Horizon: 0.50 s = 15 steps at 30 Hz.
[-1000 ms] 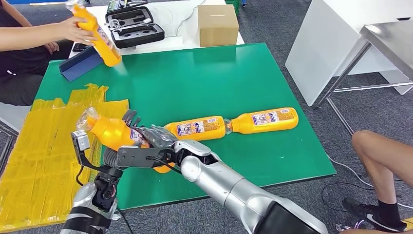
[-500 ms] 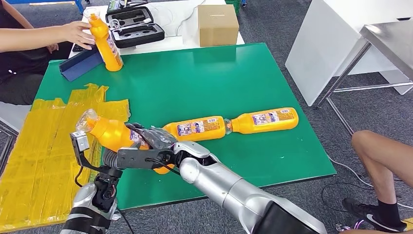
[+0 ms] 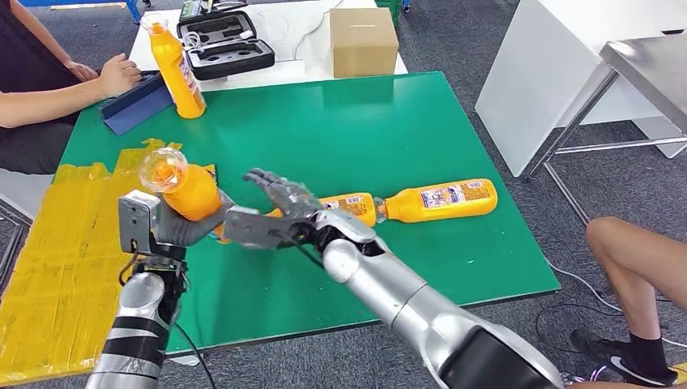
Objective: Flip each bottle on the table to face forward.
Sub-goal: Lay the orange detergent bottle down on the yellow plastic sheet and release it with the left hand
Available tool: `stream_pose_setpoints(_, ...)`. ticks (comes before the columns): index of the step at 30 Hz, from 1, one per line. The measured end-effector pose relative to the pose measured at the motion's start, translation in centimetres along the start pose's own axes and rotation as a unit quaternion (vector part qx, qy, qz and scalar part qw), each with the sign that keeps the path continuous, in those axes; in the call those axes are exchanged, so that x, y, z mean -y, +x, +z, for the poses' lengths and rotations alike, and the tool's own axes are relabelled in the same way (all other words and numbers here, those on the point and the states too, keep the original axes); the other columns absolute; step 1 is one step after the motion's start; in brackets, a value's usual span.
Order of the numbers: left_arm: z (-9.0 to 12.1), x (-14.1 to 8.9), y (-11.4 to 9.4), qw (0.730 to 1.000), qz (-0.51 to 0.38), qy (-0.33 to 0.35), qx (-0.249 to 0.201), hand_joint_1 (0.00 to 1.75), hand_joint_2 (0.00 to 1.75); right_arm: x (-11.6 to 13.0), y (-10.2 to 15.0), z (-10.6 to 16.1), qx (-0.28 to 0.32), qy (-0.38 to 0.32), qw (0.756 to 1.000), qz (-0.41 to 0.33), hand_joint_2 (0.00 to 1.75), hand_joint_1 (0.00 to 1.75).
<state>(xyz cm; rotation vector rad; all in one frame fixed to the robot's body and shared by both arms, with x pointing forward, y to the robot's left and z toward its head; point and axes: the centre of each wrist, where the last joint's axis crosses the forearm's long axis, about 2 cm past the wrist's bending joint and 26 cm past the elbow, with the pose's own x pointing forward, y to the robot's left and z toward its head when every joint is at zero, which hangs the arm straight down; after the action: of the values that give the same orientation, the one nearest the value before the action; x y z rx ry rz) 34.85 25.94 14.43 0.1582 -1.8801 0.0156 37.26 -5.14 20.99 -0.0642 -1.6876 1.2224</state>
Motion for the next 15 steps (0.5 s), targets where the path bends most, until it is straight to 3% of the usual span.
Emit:
stream_pose_setpoints(6, -1.6, -2.8, 0.6, 0.992, -0.113, 0.047, 0.037, 1.75, 1.75, 3.5, -1.5, 0.6, -0.010, -0.032, 0.999, 0.003, 0.00, 0.00)
stream_pose_setpoints(8, -1.6, -3.5, 0.7, 0.976, -0.200, 0.067, 0.045, 1.75, 1.75, 4.1, -1.7, 0.7, -0.013, -0.033, 0.999, 0.005, 0.87, 0.00)
stream_pose_setpoints(10, -1.7, -4.1, 0.7, 0.939, -0.330, 0.085, 0.052, 1.75, 1.75, 4.7, -2.1, 0.8, -0.017, -0.027, 0.999, 0.011, 1.75, 0.00)
stream_pose_setpoints(13, -1.8, -4.7, -0.2, 0.857, -0.506, 0.085, 0.052, 1.75, 1.75, 5.5, -2.7, 0.9, -0.025, -0.012, 0.999, 0.021, 1.75, 0.00)
stream_pose_setpoints(15, -1.9, -4.8, -1.4, 0.824, -0.562, 0.062, 0.027, 1.75, 1.75, 5.7, -3.1, 0.9, -0.033, 0.001, 0.999, 0.024, 1.75, 0.00)
